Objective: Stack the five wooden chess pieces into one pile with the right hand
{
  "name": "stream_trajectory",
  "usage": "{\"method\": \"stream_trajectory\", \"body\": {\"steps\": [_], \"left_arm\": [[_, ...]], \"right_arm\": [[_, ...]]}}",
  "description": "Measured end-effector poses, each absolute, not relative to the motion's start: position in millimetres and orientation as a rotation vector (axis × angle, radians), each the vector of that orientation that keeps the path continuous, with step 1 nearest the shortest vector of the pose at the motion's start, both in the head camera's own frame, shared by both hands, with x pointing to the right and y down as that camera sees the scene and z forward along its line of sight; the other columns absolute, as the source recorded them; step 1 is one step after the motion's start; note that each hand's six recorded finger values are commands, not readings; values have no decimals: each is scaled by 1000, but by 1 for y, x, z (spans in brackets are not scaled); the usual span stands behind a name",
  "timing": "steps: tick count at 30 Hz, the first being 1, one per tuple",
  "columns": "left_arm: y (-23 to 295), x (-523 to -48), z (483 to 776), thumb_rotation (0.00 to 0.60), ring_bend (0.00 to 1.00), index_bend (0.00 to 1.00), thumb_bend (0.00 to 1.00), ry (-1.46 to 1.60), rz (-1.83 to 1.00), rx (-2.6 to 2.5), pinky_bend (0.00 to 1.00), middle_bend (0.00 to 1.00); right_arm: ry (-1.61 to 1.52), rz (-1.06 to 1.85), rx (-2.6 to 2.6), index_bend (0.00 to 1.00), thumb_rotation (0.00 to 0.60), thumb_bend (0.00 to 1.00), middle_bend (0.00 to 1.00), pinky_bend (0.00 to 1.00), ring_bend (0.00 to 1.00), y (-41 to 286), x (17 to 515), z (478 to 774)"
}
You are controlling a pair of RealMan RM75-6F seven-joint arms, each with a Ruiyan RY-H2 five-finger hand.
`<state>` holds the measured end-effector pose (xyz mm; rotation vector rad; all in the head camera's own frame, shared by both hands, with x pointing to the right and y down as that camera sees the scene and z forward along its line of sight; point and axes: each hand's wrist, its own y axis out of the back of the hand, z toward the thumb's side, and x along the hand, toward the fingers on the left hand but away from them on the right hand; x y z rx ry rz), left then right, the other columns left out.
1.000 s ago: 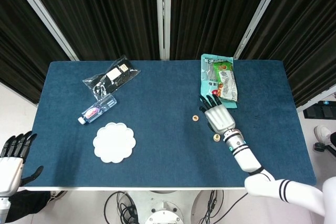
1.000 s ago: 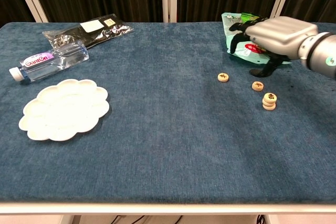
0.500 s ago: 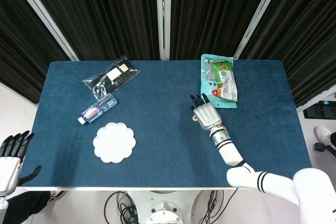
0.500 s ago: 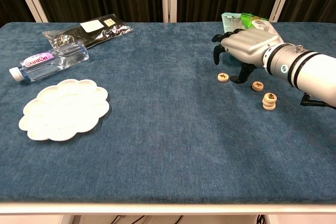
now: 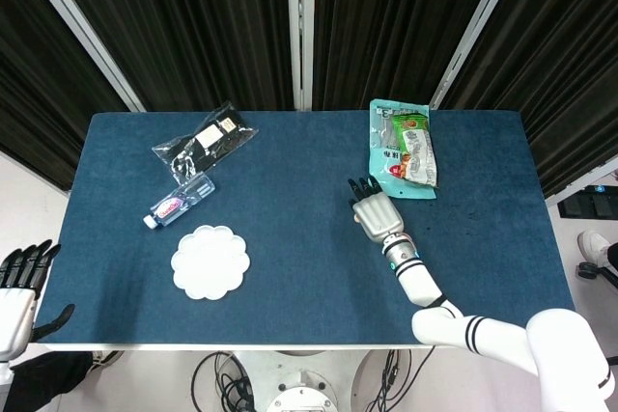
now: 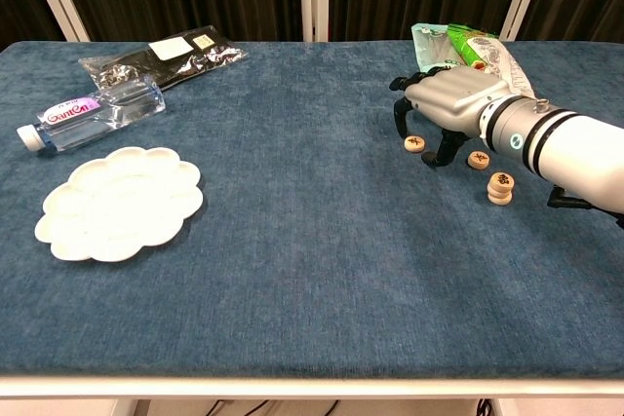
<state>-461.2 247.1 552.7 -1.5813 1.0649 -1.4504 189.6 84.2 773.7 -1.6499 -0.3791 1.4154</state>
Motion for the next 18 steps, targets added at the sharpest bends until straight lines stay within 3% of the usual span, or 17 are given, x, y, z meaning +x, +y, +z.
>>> {"method": "stream_trajectory", "body": {"steps": [11,18], "left_arm": [[247,-462,554,600,0,51,236,1063,-1454,-1582,0,0],[247,-461,554,600,0,52,235,1057,-1456,-1579,0,0]], "right_arm": [[-399,1398,-1626,490,600,304,0,0,0,81,191,769],[-440,1350,-1639,508,600,303,0,0,0,79,196,748]]}}
